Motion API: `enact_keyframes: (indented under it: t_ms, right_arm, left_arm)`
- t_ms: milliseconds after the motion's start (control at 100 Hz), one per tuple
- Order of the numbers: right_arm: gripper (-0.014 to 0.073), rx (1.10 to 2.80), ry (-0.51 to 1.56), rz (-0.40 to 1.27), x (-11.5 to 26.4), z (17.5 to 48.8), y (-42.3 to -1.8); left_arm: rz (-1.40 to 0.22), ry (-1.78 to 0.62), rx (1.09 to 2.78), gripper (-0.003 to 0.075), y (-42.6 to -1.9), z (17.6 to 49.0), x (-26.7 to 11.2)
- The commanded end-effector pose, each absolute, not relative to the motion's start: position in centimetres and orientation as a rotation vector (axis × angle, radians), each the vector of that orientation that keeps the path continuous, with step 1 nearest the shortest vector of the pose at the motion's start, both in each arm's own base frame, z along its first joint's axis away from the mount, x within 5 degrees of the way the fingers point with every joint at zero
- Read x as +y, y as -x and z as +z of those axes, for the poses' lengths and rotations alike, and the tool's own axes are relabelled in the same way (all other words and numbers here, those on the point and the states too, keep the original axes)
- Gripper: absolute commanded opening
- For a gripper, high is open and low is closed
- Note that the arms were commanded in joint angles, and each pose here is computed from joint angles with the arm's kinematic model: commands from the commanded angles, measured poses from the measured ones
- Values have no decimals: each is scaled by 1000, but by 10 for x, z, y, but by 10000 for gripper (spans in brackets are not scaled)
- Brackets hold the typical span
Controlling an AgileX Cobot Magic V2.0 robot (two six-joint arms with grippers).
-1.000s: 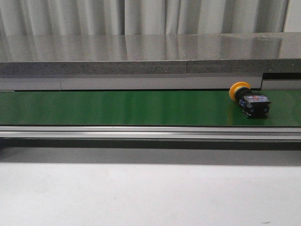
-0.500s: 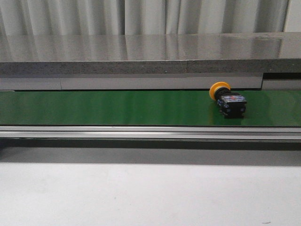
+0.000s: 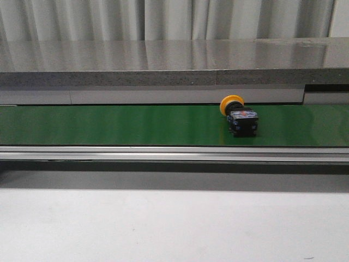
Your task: Move button from right to left
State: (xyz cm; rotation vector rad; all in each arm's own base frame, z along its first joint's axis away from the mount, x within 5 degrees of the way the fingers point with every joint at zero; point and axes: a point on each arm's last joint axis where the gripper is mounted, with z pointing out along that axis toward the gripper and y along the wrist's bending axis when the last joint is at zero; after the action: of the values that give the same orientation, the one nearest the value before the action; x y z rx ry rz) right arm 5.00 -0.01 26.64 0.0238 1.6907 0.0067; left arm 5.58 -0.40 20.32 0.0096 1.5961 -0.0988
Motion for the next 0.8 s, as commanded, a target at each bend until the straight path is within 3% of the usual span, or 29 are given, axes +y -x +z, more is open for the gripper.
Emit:
enact_keyframes:
  t_ms: [0,310,700,790]
  right_arm:
    - [-66,1602,-19,-4,0,281,-50]
    - [-66,1602,-19,-4,0,281,-50]
    - [-66,1602,-19,-4,0,281,-50]
    - [-66,1602,-19,-4,0,281,-50]
  left_arm:
    - [-130,23,1508,-20,-55,199,-4]
    - [-153,33,1382,-20,-46,254,-3]
    - [-123,-3,1589,-16,-65,326,-6]
    - [-121,-5,1668,20,-77,335,-7]
